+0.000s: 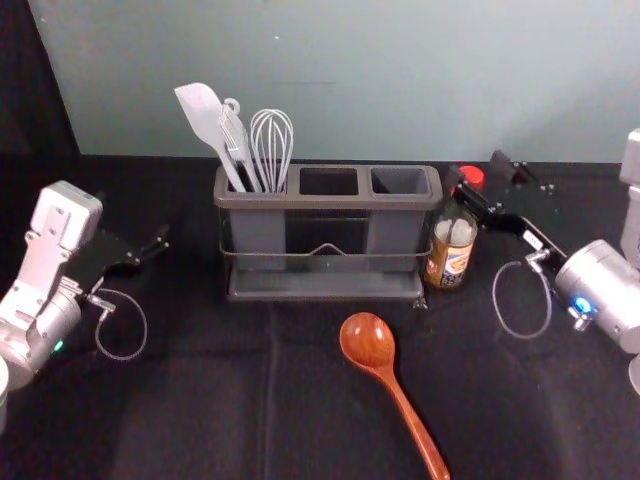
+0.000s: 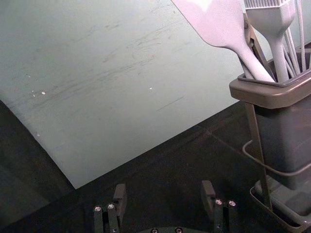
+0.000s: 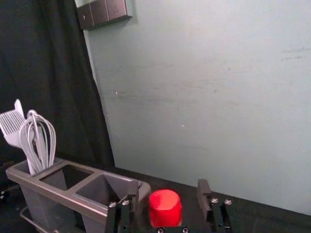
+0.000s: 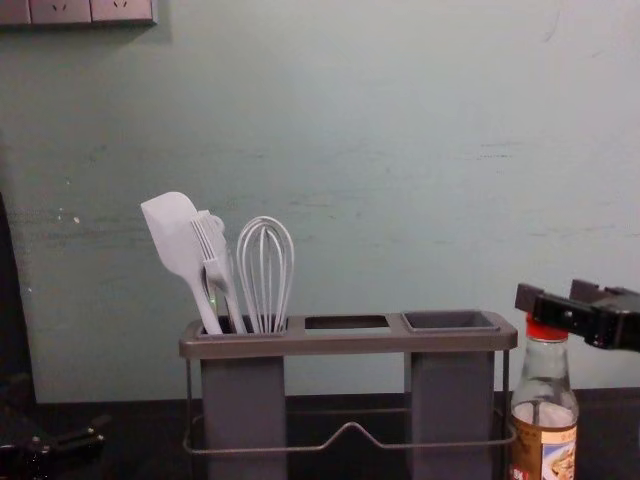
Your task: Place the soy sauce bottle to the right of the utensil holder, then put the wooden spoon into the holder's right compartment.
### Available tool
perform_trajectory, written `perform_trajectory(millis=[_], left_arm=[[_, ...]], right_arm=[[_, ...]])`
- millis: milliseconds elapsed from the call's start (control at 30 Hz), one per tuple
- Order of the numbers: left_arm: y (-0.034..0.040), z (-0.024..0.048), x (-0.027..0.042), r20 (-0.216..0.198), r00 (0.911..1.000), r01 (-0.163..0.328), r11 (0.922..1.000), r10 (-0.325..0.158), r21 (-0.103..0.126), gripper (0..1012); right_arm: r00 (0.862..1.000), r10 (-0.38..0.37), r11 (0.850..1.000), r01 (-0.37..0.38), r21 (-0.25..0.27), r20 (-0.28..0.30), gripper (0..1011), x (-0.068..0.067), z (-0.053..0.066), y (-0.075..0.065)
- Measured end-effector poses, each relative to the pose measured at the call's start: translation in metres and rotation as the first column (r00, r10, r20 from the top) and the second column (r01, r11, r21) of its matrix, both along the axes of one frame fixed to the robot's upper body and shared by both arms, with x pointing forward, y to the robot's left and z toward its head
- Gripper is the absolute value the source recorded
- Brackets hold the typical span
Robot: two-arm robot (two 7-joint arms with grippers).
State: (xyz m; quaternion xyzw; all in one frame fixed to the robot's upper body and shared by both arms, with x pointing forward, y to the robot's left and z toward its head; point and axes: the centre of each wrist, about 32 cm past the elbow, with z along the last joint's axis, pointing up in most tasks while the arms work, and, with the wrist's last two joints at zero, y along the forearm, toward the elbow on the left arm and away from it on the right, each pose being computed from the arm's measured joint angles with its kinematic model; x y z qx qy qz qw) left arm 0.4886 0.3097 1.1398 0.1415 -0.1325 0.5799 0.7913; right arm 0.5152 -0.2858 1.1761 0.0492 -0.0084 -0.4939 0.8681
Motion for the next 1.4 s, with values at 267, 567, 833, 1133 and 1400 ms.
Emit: perform_trajectory(millis=[267,567,833,1133,1400], left_arm=[[0.0,0.0,0.0,0.0,1.0,0.0,1.0,0.0,0.0,1005],[0.0,0.0,0.0,0.0,1.0,0.0,1.0,0.0,0.0,1005],[0.0,0.0,0.0,0.0,1.0,0.0,1.0,0.0,0.0,1005],[0.0,0.0,0.0,0.0,1.0,0.0,1.0,0.0,0.0,1005],[0.0,0.0,0.0,0.0,1.0,0.0,1.0,0.0,0.0,1005]], right_arm=[[1.0,-0.006,1.0,0.006,0.008,0.024,958,-0.005,0.008,-0.005],[0.997,0.002,1.0,-0.003,0.015,0.081,1002,-0.024,0.021,-0.011],[0.991,0.078,0.997,-0.077,-0.013,0.113,1000,-0.045,0.028,-0.007],[0.982,0.187,0.977,-0.182,-0.114,0.033,1000,-0.067,0.02,0.01],[0.97,0.211,0.95,-0.232,-0.211,-0.117,1000,-0.072,0.006,0.025]])
